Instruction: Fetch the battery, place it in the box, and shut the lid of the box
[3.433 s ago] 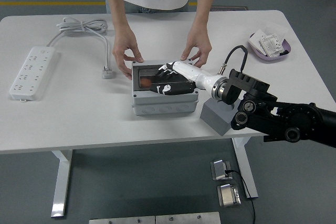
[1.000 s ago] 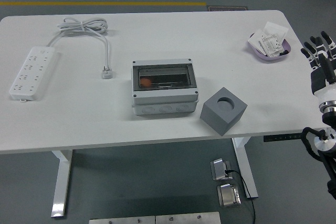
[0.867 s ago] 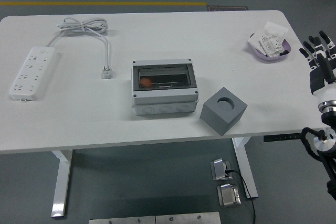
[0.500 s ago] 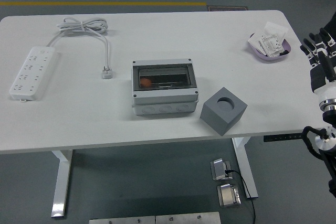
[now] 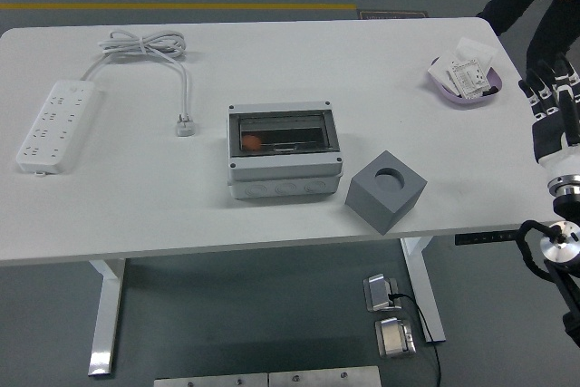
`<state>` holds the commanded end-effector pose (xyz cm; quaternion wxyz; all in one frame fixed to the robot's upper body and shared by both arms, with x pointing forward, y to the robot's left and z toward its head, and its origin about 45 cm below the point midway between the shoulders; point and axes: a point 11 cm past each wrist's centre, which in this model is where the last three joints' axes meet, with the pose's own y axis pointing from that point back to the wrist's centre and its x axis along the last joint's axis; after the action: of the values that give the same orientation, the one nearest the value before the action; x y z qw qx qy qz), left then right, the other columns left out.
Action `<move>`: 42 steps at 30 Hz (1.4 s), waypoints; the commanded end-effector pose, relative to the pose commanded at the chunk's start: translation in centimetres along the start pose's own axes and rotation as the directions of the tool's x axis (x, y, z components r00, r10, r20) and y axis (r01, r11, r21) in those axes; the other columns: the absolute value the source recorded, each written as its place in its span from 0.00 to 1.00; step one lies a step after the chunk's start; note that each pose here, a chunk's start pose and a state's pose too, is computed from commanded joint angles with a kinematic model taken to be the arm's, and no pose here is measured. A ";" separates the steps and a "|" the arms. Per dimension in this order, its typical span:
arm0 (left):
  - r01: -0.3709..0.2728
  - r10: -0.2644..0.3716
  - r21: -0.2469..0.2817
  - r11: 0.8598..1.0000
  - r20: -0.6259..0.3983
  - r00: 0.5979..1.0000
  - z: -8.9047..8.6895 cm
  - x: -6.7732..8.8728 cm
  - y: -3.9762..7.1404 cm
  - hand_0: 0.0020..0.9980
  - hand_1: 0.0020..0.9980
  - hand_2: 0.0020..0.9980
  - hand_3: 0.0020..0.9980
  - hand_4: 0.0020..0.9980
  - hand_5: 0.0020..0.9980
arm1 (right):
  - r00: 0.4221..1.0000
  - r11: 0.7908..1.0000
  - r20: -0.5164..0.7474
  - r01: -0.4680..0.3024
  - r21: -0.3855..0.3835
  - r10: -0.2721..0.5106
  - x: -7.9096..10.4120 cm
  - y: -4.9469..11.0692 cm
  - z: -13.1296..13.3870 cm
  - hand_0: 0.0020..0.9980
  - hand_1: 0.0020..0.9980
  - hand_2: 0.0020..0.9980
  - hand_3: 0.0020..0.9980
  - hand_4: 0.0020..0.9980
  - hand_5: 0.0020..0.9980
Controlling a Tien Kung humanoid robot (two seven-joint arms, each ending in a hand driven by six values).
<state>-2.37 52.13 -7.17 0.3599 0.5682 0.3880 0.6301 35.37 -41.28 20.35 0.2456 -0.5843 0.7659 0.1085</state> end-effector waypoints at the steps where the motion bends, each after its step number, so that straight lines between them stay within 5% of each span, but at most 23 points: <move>1: 0.000 0.000 0.000 1.000 0.000 1.000 0.0 0.0 0.0 0.61 0.69 0.62 0.64 0.70 0.15 | 1.000 1.000 0.016 0.000 0.003 0.000 -0.1 0.0 0.0 0.79 0.74 0.71 0.78 0.80 0.34; 9: -0.002 0.002 -0.001 1.000 0.000 1.000 0.0 0.1 0.0 0.61 0.69 0.62 0.64 0.70 0.15 | 1.000 1.000 -0.016 -0.005 0.017 0.005 0.1 -0.1 -1.0 0.79 0.73 0.71 0.78 0.80 0.34; 26: -0.007 0.007 -0.006 1.000 -0.001 1.000 0.3 0.4 0.0 0.61 0.69 0.62 0.64 0.70 0.15 | 0.901 0.991 -0.430 0.000 0.136 0.059 -1.2 -0.3 -3.7 0.78 0.72 0.70 0.76 0.80 0.37; 42: -0.005 0.005 -0.008 1.000 0.000 1.000 0.4 0.1 0.0 0.61 0.69 0.62 0.64 0.70 0.15 | 0.938 0.992 -0.343 -0.004 0.126 0.047 -0.7 -0.2 -3.2 0.75 0.68 0.65 0.67 0.80 0.37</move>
<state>-2.00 52.28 -7.09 0.3605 0.5678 0.3842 0.6325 34.88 -42.17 23.49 0.1415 -0.5680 0.8098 -0.0400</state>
